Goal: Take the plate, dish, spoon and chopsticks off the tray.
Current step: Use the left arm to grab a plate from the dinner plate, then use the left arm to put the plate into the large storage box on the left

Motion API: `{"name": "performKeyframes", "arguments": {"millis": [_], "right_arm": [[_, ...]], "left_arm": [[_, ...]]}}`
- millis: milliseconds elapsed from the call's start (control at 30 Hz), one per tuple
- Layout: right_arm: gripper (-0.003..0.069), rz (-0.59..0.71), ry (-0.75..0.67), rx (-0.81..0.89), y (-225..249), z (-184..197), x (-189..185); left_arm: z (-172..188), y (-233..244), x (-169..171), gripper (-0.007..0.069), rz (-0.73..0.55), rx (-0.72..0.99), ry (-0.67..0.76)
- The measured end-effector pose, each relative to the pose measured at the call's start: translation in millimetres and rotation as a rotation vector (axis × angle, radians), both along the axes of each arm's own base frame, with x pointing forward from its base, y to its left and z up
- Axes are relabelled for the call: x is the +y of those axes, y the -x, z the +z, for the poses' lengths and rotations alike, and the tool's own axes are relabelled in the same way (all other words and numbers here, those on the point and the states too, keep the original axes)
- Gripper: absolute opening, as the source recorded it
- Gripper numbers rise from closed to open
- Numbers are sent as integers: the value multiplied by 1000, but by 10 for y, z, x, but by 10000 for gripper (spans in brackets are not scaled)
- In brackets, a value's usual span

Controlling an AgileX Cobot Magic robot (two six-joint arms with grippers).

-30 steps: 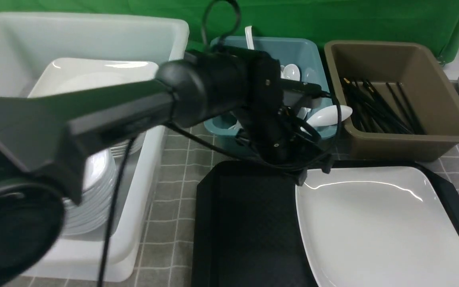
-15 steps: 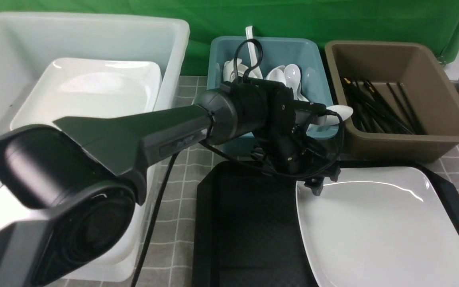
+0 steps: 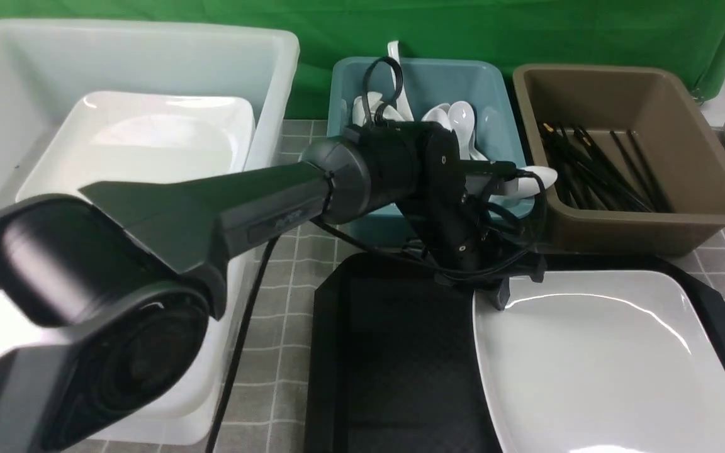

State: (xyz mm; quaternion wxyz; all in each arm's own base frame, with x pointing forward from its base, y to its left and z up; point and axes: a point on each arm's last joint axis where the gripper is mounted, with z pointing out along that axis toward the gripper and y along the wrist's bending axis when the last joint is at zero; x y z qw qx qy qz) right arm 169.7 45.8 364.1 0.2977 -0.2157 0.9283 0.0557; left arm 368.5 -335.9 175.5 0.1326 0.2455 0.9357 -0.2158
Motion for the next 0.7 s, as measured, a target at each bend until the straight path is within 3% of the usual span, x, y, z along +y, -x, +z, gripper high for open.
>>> {"name": "performKeyframes", "arguments": {"millis": [67, 267, 700], "right_arm": [[42, 0, -2, 0, 0, 0, 2], [42, 54, -107, -44, 25, 213, 95], [42, 178, -278, -207, 124, 758, 234]], "left_arm": [[126, 34, 29, 139, -15, -2, -8], [957, 237, 234, 39, -73, -113, -4], [1949, 558, 752, 24, -74, -332, -76]]}}
